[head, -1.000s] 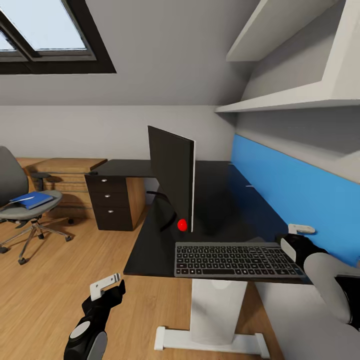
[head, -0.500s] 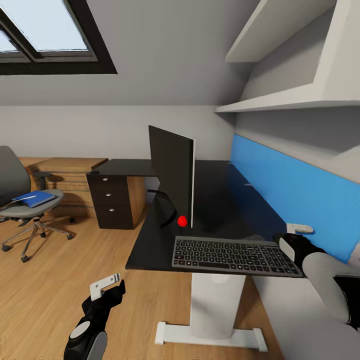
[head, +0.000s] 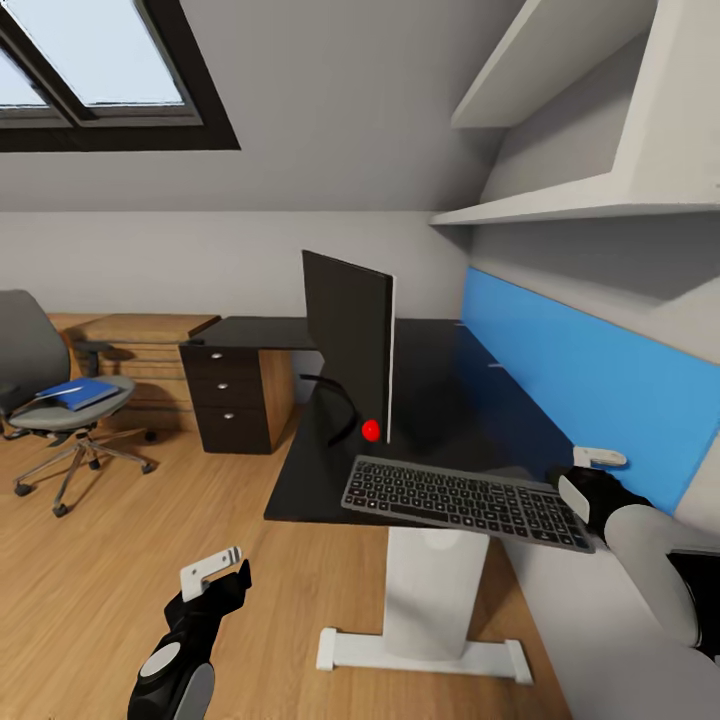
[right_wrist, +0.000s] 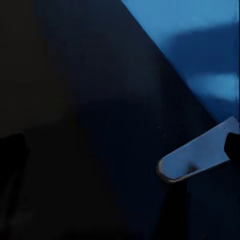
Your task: In the bedroom, organize the workspace by keeping the computer under the desk, ensuring the monitor is on the desk, placing the keyboard on the desk next to the monitor, placing the mouse on the desk next to the keyboard, moving the folder from the swivel chair onto the desk next to the mouse, stacking the notebook on top of the folder with the pen on top of the notebook, and positioning the swivel chair next to the desk.
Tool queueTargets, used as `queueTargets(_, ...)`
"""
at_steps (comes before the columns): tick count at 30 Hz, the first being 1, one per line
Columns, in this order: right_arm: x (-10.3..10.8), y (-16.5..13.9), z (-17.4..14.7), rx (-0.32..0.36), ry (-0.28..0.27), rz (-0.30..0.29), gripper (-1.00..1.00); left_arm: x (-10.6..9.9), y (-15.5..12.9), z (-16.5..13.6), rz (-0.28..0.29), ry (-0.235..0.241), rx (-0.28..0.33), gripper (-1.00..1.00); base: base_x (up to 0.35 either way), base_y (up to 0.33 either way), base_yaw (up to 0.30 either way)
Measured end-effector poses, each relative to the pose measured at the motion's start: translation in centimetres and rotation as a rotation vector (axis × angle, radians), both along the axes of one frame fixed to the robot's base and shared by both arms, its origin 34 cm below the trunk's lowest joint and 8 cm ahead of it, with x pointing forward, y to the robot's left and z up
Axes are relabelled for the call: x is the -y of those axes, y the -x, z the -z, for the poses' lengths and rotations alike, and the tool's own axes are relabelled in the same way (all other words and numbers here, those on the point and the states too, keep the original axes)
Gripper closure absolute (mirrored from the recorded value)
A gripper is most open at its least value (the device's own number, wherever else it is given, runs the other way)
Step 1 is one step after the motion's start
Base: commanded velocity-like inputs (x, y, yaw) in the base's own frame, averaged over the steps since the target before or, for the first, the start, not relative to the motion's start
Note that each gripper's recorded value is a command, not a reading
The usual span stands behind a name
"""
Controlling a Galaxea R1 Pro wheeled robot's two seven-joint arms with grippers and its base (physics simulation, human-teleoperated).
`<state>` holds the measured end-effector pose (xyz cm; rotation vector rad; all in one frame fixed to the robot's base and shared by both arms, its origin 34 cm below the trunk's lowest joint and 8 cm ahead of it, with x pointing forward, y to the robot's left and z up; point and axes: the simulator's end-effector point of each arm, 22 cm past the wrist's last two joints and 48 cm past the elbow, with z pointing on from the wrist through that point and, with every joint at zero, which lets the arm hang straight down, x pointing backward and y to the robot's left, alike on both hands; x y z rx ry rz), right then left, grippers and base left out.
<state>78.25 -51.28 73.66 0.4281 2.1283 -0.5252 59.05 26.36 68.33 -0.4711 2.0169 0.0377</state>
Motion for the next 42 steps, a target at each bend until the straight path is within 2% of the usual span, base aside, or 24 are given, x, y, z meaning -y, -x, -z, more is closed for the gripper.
queueTargets(23, 0.03, 0.03, -0.01, 0.0, 0.002, 0.0, -1.0, 0.16, 0.05, 0.08, 0.002, 0.001, -0.002, -1.0, -0.11, 0.028, 0.0)
queueTargets(42, 0.04, 0.04, 0.0, 0.0, 0.002, 0.0, -1.0, 0.14, 0.04, 0.08, 0.001, 0.003, -0.002, -1.0, -0.097, 0.082, 0.0)
